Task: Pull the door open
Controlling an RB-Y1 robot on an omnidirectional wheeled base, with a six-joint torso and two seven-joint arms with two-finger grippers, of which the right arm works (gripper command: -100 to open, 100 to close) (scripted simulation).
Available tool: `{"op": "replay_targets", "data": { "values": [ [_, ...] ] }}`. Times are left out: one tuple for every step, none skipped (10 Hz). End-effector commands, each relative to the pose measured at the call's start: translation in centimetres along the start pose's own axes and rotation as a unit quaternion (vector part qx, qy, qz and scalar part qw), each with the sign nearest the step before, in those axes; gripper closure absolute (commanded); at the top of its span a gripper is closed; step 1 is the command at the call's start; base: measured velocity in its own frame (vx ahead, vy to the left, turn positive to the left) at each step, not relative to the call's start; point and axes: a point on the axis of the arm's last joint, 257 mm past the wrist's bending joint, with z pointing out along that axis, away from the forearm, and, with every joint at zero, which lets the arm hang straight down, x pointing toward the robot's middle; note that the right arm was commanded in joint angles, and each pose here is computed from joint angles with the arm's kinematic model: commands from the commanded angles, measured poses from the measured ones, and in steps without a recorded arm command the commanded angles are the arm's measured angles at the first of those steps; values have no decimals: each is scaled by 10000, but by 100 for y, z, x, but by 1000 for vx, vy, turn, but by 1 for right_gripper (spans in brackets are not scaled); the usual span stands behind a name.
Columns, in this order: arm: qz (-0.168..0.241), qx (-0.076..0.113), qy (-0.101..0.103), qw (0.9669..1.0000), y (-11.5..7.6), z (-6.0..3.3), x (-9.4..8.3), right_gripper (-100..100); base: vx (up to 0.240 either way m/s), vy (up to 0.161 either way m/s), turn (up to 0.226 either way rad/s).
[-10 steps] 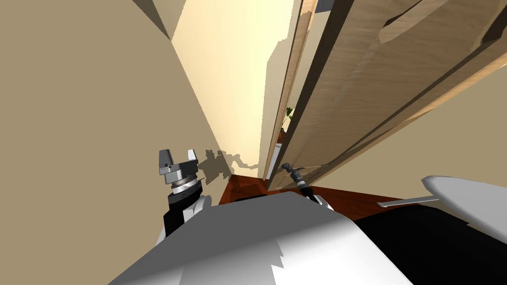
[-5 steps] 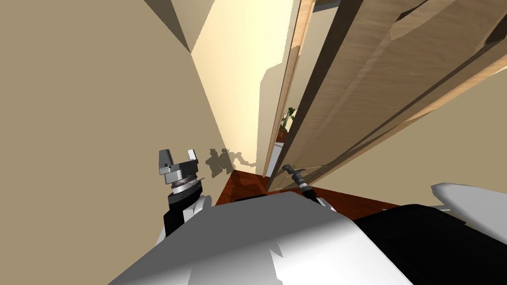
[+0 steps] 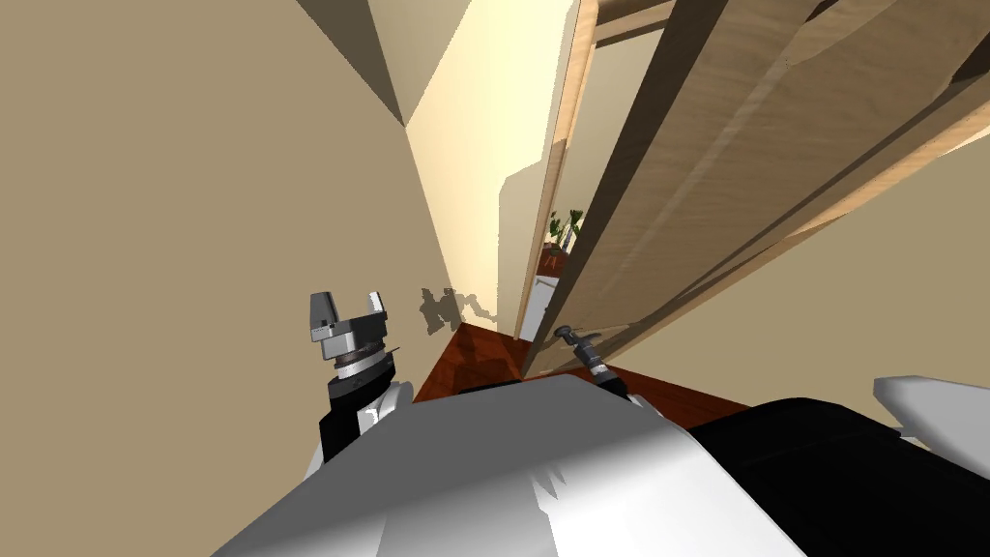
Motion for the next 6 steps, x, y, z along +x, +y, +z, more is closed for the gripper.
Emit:
{"op": "replay_targets", "data": {
  "values": [
    [0,0,0,10000,0,0,0,100,-105,-35,31],
    [7,1,53,10000,-13,-105,-4,100,-217,-60,236],
    [5,-2,62,10000,-12,-125,-10,100,-246,-90,206],
    [0,-8,82,10000,-9,-170,-21,100,-178,-76,147],
    [-6,-16,114,9999,-5,-243,-38,100,-207,-96,228],
    [-10,-22,137,9999,-1,-293,-49,100,-255,-91,267]
  ]
}}
